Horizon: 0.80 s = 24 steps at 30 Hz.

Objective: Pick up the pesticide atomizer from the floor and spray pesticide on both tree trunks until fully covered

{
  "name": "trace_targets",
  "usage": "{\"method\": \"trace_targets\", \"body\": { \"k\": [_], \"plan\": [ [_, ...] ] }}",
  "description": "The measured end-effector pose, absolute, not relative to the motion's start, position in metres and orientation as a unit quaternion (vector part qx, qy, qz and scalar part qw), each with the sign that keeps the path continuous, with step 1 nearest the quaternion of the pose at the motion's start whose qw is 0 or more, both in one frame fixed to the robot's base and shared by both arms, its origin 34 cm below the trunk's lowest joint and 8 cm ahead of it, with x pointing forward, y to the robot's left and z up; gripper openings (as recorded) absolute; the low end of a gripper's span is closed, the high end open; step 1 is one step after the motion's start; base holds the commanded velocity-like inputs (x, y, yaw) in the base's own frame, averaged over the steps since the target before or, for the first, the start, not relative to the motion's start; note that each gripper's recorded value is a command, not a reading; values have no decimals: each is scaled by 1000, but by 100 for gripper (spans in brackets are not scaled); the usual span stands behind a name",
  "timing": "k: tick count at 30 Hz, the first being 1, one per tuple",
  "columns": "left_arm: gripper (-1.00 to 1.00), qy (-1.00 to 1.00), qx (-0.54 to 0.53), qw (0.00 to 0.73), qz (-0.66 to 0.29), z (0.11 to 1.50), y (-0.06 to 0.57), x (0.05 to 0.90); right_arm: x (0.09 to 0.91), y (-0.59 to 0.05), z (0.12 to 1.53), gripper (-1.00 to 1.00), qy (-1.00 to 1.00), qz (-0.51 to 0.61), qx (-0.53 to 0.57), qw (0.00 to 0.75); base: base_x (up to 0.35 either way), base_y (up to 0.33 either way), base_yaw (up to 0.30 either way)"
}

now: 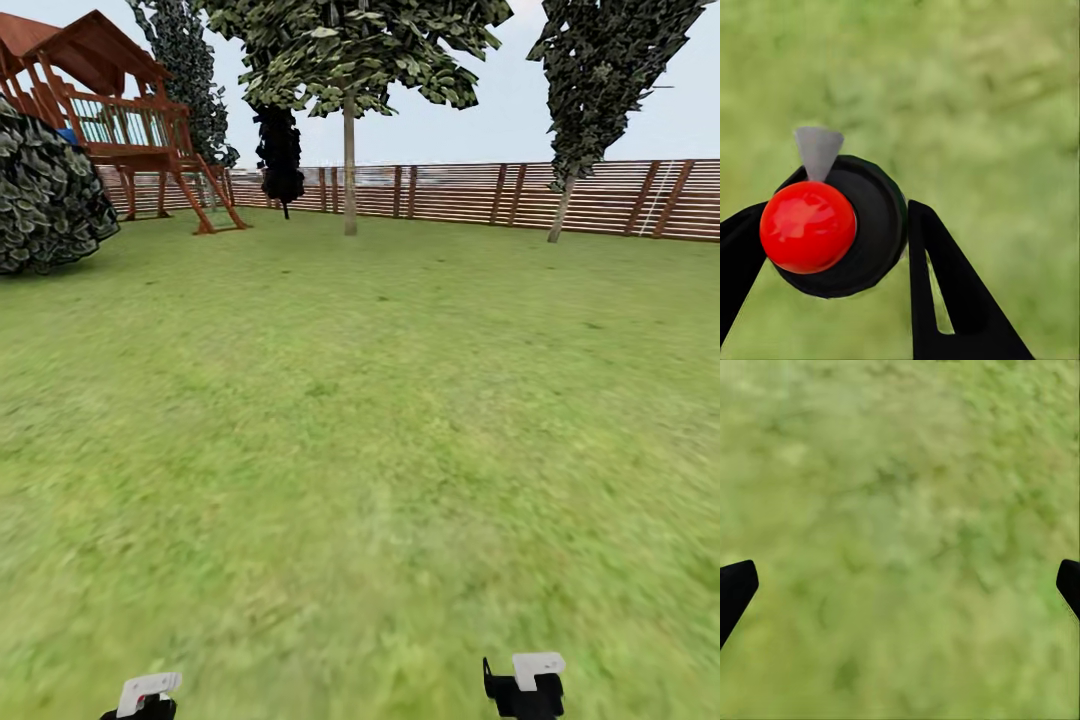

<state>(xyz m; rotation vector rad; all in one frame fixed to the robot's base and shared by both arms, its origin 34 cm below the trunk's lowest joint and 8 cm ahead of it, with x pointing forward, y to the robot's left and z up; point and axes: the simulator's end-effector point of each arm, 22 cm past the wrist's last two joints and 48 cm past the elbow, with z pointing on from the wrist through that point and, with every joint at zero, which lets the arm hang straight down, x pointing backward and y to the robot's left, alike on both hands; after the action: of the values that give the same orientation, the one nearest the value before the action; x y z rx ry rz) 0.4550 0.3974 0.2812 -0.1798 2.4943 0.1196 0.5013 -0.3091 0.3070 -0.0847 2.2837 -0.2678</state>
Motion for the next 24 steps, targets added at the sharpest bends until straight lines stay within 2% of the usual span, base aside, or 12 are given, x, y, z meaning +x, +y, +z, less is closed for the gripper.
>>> {"method": "trace_targets", "body": {
  "k": [24],
  "plan": [
    [-100, 946, -68, 314, 45, 281, 397, 455, 501, -309, 307, 100, 906, -106, -34, 408, 340, 0, 0]
  ]
}}
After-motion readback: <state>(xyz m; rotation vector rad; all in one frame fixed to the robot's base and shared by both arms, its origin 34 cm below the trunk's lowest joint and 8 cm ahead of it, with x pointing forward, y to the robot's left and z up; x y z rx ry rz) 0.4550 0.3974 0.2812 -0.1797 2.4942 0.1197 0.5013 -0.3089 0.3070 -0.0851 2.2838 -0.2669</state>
